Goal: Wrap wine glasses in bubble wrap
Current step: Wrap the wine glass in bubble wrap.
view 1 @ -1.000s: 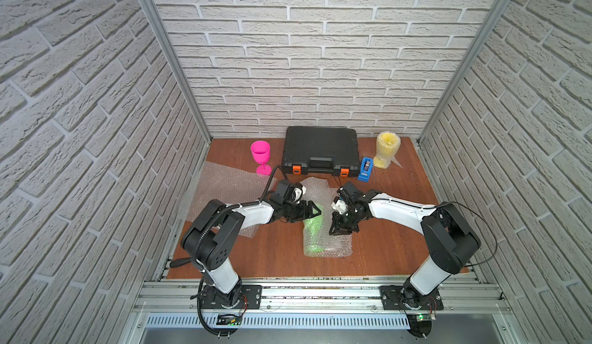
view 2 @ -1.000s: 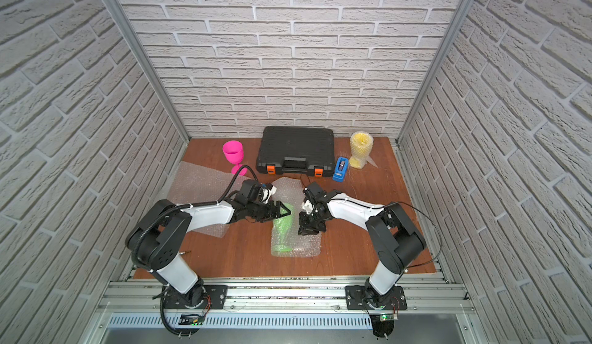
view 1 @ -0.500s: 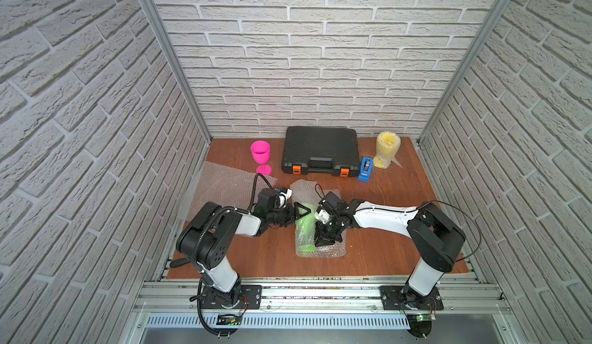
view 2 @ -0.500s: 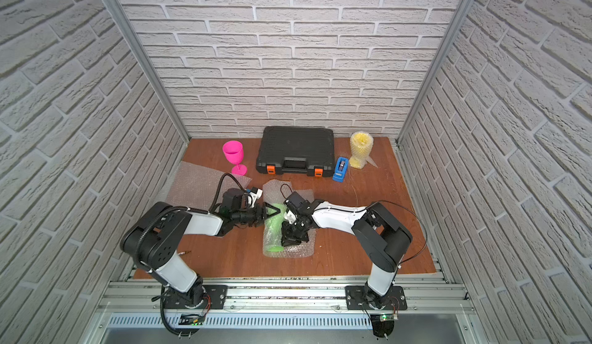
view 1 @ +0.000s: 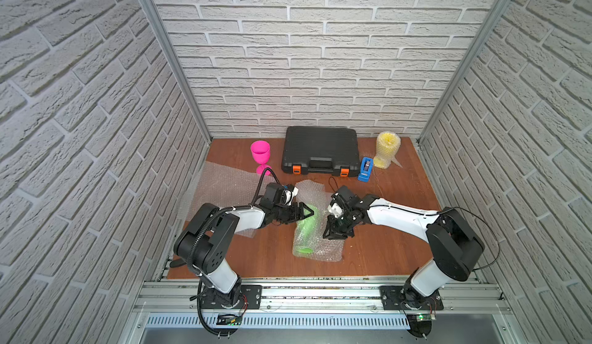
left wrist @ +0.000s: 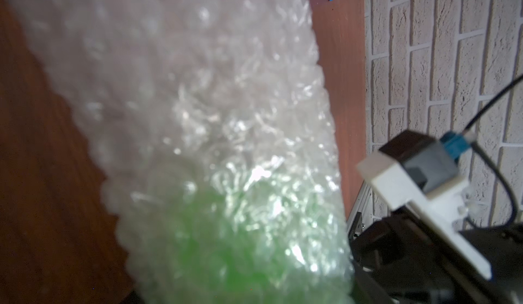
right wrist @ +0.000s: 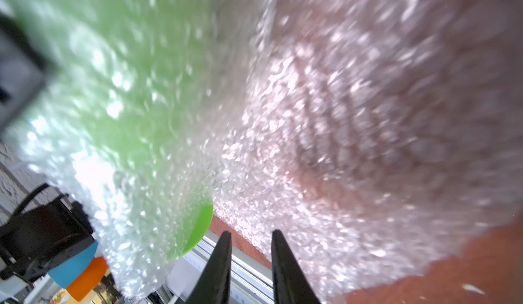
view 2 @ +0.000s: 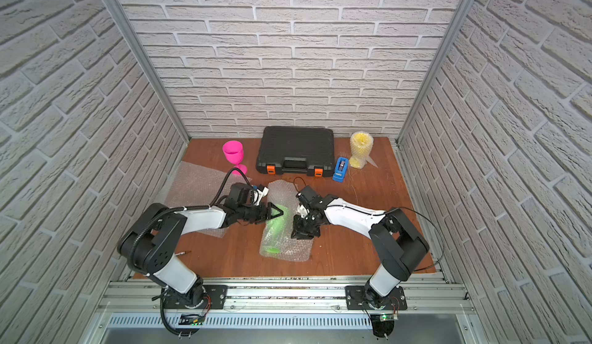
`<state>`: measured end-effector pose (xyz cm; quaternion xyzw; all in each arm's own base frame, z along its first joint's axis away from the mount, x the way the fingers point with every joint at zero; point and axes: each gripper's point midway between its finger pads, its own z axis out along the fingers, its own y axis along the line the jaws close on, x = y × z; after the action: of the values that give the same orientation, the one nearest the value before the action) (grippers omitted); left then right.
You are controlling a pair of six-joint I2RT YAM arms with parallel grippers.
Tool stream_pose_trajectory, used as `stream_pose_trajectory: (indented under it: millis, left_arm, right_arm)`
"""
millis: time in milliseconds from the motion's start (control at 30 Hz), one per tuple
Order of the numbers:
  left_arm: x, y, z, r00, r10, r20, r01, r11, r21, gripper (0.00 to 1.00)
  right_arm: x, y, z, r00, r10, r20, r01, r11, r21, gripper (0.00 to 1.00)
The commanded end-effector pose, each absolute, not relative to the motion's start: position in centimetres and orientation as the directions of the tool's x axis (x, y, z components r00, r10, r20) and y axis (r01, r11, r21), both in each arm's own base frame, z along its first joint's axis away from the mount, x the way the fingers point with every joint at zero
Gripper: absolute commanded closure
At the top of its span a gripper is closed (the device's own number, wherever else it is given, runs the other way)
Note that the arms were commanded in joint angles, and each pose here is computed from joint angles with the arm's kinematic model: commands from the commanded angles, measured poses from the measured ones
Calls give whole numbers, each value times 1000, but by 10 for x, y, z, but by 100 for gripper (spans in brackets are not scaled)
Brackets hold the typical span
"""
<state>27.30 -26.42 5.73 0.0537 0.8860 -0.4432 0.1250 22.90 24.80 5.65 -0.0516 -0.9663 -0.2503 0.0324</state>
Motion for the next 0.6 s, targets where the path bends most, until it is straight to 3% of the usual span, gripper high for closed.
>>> stream_pose_trajectory:
  millis: [0,367,567]
  left_arm:
    - [269,-263,57,-959,17,-284,233,621,-749,24]
    - [270,-266,68,-953,27,-302,254,613,-748,24]
    - [267,-268,65,-946,89,-312,281,703,-653,23]
  right_arm:
    - [264,242,61,-993,120,18,114,872,476,79]
    - [326,284,36,-984,160,77,173,766,620,87]
    - [333,317,48,-988,128,85,145,592,793,88]
